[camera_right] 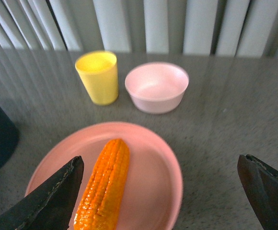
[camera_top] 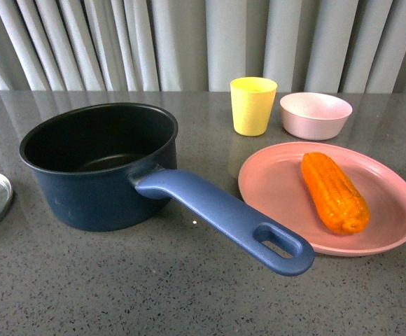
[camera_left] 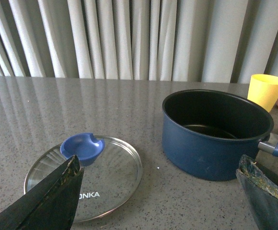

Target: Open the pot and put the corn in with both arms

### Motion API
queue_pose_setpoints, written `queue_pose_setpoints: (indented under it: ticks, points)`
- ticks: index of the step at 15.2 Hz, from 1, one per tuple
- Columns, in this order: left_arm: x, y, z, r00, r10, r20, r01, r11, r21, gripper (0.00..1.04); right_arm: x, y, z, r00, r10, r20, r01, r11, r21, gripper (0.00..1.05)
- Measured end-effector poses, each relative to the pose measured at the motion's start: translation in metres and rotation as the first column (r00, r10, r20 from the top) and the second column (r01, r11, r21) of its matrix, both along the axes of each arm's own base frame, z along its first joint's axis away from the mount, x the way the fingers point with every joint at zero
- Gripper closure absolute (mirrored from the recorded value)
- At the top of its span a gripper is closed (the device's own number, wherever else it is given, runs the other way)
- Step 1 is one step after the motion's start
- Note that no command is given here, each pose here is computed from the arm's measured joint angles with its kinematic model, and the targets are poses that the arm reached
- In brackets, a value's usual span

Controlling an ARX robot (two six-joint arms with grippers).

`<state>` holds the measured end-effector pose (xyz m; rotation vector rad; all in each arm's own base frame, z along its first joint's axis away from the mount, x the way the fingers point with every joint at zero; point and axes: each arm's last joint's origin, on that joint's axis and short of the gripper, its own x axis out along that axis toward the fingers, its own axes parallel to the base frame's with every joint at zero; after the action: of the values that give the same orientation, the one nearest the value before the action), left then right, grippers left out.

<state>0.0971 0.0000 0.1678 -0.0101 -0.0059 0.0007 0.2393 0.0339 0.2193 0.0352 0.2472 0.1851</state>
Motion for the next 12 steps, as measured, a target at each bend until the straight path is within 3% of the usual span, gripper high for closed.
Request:
queue_pose_setpoints:
  ticks: [2, 6, 12]
  points:
    - [0.0, 0.0, 0.0, 1.0, 0.0, 0.0, 0.0, 1.0, 0.0, 0.07, 0.048, 0.024, -0.022, 0.982, 0.039, -0.187, -0.04, 0.999, 0.003, 0.06]
    - [0.0, 0.0, 0.0, 1.0, 0.0, 0.0, 0.0, 1.0, 0.0, 0.07, 0.082, 0.062, -0.053, 0.919, 0.065, -0.388, -0.072, 0.997, -0.004, 0.06]
    - [0.0, 0.0, 0.0, 1.0, 0.0, 0.0, 0.0, 1.0, 0.0, 0.07, 0.095, 0.075, -0.07, 0.869, -0.028, -0.494, 0.009, 0.999, -0.041, 0.06]
